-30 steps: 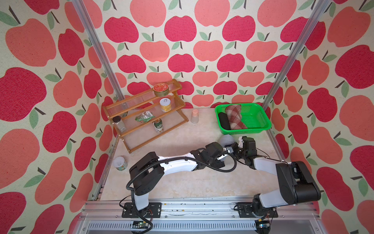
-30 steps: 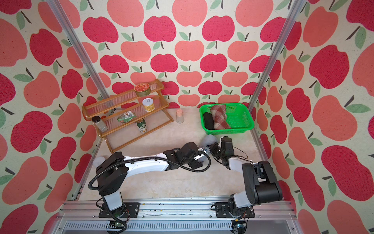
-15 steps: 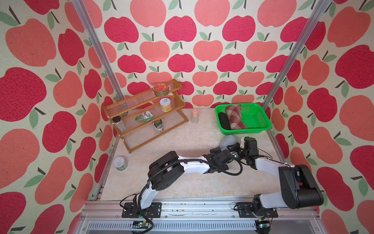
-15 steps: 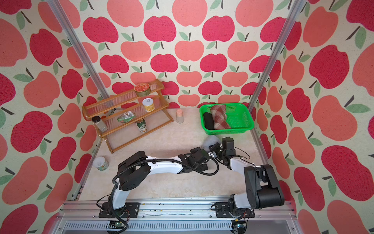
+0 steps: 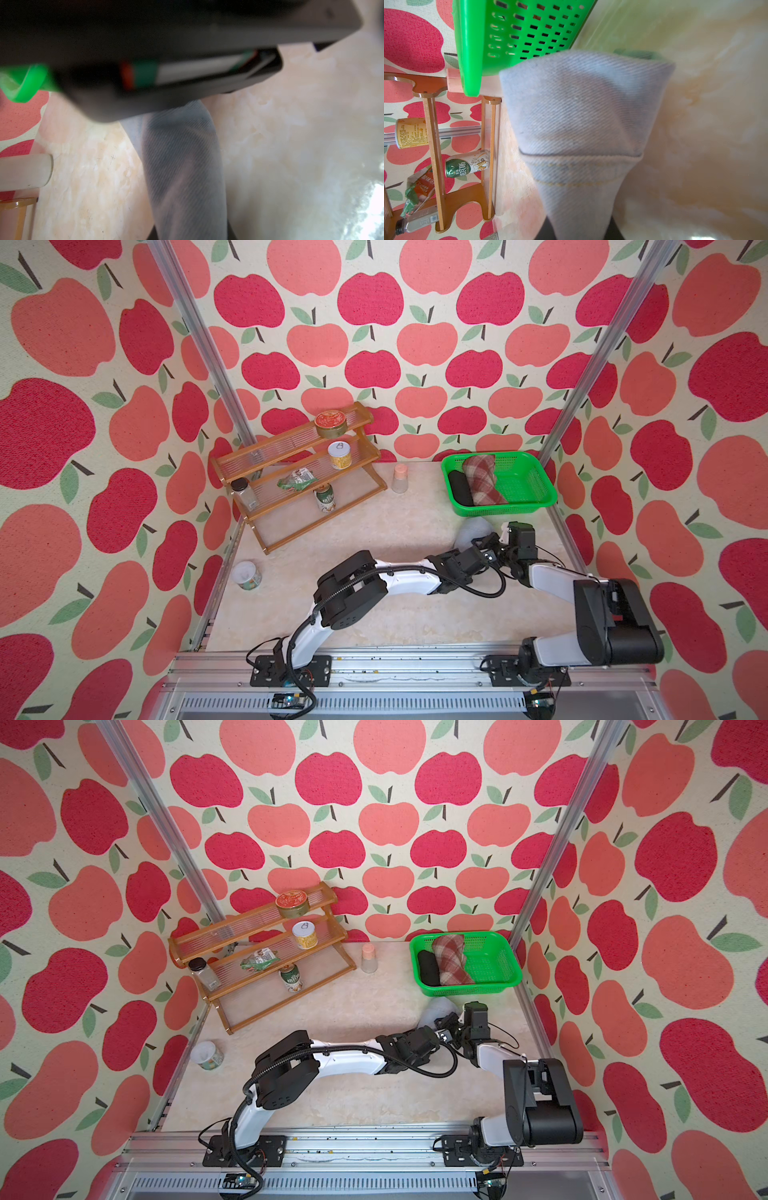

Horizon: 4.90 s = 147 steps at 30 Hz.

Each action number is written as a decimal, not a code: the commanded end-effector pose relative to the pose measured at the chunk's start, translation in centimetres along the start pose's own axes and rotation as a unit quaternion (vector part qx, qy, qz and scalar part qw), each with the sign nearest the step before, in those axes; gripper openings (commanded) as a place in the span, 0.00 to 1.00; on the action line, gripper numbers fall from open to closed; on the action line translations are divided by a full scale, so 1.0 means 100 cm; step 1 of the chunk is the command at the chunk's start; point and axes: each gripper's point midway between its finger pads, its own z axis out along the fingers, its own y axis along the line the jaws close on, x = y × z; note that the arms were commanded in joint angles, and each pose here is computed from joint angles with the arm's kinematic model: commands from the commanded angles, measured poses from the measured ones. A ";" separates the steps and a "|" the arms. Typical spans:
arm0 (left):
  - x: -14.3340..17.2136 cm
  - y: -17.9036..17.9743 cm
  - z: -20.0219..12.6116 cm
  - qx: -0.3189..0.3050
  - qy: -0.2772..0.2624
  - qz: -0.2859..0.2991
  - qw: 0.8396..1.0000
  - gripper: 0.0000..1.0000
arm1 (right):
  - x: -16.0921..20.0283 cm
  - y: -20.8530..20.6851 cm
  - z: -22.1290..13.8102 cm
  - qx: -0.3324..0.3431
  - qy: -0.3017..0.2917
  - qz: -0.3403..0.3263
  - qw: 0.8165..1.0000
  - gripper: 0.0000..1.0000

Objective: Roll up the skirts
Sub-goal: Roll the skirt at the center of the board, then pick up the skirt from the center of the board, then place the skirt in the basket.

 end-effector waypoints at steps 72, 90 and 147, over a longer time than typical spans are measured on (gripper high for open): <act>0.085 0.112 -0.118 0.115 -0.130 -0.302 0.937 0.99 | -0.021 0.206 -0.021 -0.098 0.221 -0.234 0.942 0.16; 0.118 0.108 -0.127 0.110 -0.109 -0.344 0.926 1.00 | -0.157 0.262 0.041 -0.197 0.144 -0.251 0.937 0.15; 0.156 0.099 -0.092 0.120 0.009 -0.375 0.919 1.00 | -0.163 0.123 0.113 0.210 0.083 -0.410 0.884 0.85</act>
